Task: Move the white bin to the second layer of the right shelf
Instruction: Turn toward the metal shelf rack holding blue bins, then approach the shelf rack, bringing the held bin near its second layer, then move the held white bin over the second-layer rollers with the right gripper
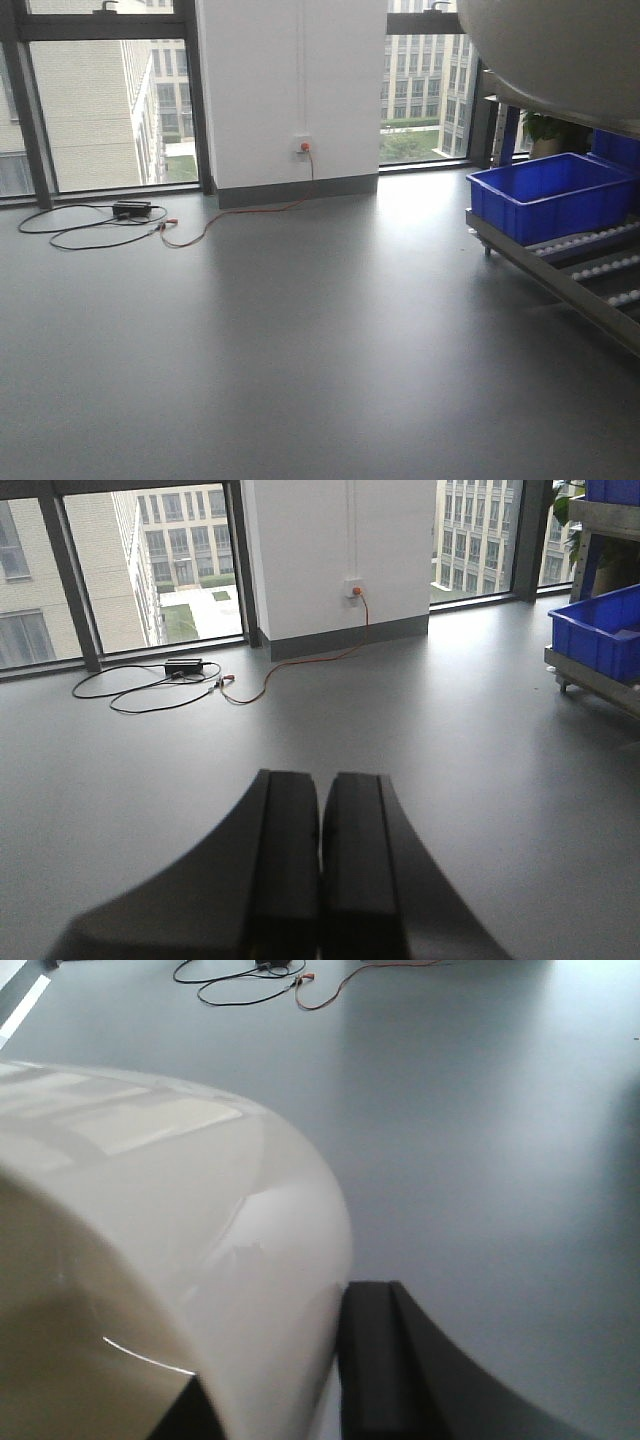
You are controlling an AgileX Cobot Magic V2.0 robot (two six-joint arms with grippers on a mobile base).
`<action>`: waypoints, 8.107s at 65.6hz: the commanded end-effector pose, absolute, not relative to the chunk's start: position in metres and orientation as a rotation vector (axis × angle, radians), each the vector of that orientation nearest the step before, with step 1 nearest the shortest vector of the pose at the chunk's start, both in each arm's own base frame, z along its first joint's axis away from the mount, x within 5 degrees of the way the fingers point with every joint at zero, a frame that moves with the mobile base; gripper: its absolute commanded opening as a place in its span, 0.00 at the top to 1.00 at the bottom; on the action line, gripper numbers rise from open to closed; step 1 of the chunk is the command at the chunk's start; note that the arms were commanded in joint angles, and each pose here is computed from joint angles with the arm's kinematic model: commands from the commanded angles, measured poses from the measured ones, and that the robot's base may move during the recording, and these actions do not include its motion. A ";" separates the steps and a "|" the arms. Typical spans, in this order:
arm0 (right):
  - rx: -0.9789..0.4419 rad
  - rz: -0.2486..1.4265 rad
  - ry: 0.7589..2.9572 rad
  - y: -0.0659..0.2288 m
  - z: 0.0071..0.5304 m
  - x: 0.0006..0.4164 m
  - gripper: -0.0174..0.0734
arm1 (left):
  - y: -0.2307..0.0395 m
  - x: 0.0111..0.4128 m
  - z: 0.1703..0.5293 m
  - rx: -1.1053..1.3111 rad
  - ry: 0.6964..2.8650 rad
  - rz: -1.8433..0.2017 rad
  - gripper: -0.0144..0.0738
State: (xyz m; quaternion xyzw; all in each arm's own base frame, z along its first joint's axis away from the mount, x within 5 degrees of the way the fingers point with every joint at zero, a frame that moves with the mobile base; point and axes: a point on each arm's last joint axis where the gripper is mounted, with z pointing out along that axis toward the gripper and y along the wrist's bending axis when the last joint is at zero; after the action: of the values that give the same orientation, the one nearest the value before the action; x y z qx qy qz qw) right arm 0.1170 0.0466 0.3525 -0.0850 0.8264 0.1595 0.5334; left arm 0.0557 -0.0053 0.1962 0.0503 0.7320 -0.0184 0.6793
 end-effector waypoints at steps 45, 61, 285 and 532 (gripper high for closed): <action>-0.185 0.391 1.842 0.046 0.371 0.119 0.75 | -0.006 0.056 0.192 0.111 1.580 -0.049 0.74; -0.185 0.391 1.842 0.046 0.371 0.119 0.75 | -0.006 0.056 0.192 0.111 1.580 -0.049 0.74; -0.185 0.391 1.842 0.046 0.371 0.119 0.75 | -0.006 0.056 0.192 0.111 1.580 -0.049 0.74; -0.251 0.372 2.314 0.136 0.255 0.291 0.75 | -0.006 0.056 0.192 0.111 1.580 -0.049 0.74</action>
State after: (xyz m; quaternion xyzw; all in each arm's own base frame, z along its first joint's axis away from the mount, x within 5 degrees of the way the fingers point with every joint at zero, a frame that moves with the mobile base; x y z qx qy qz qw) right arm 0.2815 0.1329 0.2288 -0.1054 0.9319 0.1273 0.3228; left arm 0.0557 -0.0053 0.1962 0.0503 0.7320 -0.0184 0.6793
